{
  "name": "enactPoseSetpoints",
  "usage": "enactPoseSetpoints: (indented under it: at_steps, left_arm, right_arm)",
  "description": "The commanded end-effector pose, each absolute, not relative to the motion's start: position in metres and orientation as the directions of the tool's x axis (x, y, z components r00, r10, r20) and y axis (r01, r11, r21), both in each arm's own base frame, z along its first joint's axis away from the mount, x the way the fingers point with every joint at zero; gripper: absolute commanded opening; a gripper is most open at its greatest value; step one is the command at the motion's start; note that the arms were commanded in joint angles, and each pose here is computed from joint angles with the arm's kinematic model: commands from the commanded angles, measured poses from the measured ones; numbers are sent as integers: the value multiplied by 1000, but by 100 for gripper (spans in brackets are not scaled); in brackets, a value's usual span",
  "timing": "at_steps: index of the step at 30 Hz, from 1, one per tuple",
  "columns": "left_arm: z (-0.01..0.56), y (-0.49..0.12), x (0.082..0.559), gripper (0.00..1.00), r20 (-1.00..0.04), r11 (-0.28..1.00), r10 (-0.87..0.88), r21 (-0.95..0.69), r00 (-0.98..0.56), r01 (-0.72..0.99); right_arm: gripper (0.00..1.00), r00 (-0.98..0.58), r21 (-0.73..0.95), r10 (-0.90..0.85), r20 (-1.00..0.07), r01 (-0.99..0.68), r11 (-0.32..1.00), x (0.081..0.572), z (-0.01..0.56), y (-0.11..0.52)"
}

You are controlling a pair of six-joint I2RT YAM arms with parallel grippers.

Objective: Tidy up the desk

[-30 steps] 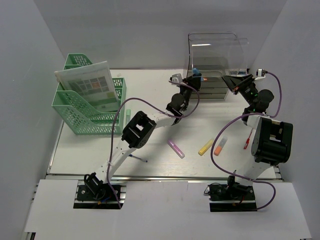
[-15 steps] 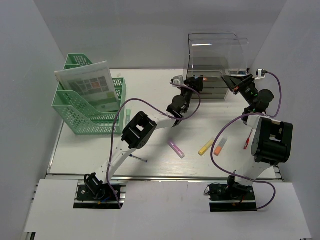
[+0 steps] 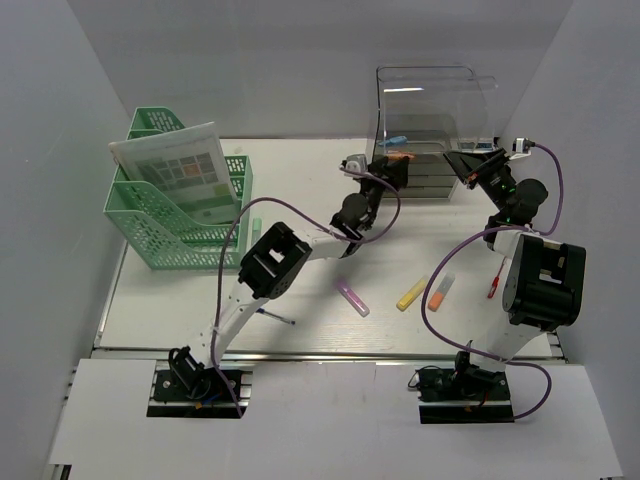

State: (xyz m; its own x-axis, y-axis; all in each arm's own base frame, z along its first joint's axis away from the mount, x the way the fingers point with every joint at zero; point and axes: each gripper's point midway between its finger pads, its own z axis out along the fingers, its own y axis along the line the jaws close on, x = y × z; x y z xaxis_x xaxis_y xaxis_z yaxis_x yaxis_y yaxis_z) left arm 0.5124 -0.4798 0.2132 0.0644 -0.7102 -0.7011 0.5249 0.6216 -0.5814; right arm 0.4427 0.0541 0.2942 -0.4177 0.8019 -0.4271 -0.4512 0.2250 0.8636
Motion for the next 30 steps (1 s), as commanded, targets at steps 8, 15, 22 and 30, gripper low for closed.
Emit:
enactPoseSetpoints:
  at_steps: [8, 15, 22, 30]
  left_arm:
    - [248, -439, 432, 97, -681, 535, -732, -556, 21, 636]
    - [241, -395, 360, 98, -750, 516, -657, -521, -77, 679]
    - [242, -350, 316, 98, -849, 606, -451, -518, -276, 604]
    - [281, -289, 283, 98, -845, 738, -358, -517, -398, 434]
  right_arm:
    - [4, -327, 757, 775, -541, -590, 280, 425, 327, 56]
    - [6, -335, 764, 759, -559, -563, 314, 429, 310, 55]
    - [13, -369, 788, 735, -568, -501, 358, 438, 267, 54]
    - [39, -416, 814, 713, -565, -422, 399, 442, 215, 53]
